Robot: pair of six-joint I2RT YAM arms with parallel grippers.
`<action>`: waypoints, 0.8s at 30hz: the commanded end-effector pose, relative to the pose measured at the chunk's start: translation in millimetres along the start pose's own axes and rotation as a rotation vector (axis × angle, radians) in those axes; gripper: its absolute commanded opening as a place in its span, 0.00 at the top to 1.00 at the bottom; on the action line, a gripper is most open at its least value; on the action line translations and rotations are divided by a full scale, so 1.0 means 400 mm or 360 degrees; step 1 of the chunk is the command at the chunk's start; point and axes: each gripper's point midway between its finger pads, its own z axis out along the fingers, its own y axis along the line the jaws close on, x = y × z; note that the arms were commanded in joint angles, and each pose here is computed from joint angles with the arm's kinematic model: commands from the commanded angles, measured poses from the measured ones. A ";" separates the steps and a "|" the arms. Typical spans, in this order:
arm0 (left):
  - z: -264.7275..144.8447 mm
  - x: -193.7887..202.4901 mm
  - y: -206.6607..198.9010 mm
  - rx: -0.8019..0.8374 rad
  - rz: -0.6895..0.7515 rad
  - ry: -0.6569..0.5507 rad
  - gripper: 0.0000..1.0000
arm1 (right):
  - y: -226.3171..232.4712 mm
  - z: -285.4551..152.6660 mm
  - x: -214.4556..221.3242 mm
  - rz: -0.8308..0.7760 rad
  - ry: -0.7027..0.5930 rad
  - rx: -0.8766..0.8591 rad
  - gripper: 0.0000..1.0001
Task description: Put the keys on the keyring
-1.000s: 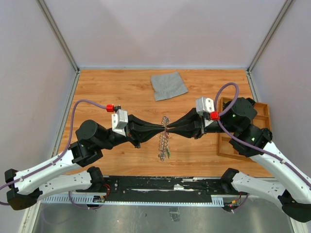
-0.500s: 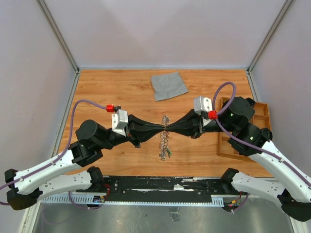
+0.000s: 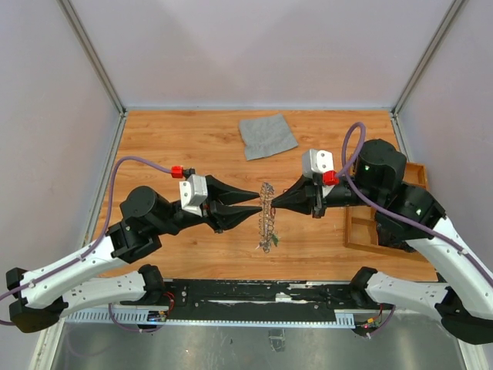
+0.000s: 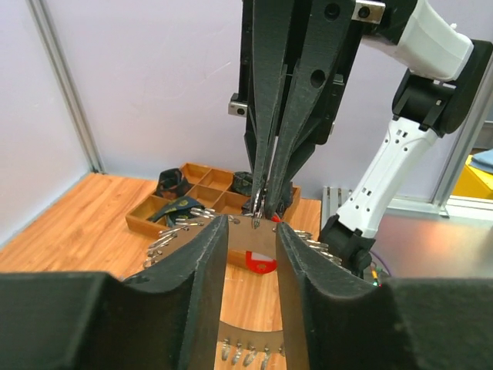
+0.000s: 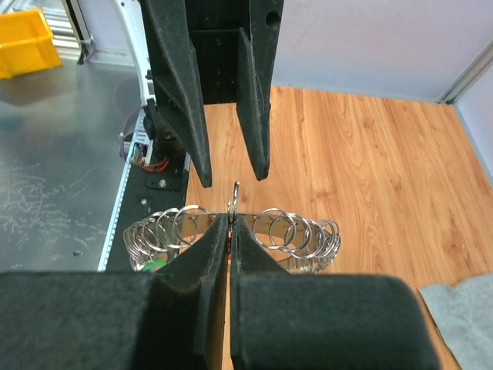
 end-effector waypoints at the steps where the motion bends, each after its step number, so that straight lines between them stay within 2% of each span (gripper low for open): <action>1: 0.003 -0.014 0.002 -0.0001 0.0074 0.0044 0.60 | 0.017 -0.041 0.030 -0.0026 0.0238 -0.0015 0.99; 6: 0.014 0.015 0.014 -0.0008 0.0126 0.0157 0.53 | 0.008 -0.067 0.067 0.0018 0.0477 -0.0006 0.99; 11: 0.025 0.044 0.024 -0.0006 0.0164 0.0253 0.53 | -0.002 -0.088 0.089 0.0056 0.0659 0.0010 0.99; 18: 0.042 0.071 0.015 0.0050 0.0156 0.0310 0.54 | -0.004 -0.082 0.100 0.0107 0.0773 -0.0032 0.99; 24: 0.056 0.086 0.008 0.0088 0.0129 0.0336 0.58 | 0.002 -0.070 0.100 0.0112 0.0834 -0.0065 0.99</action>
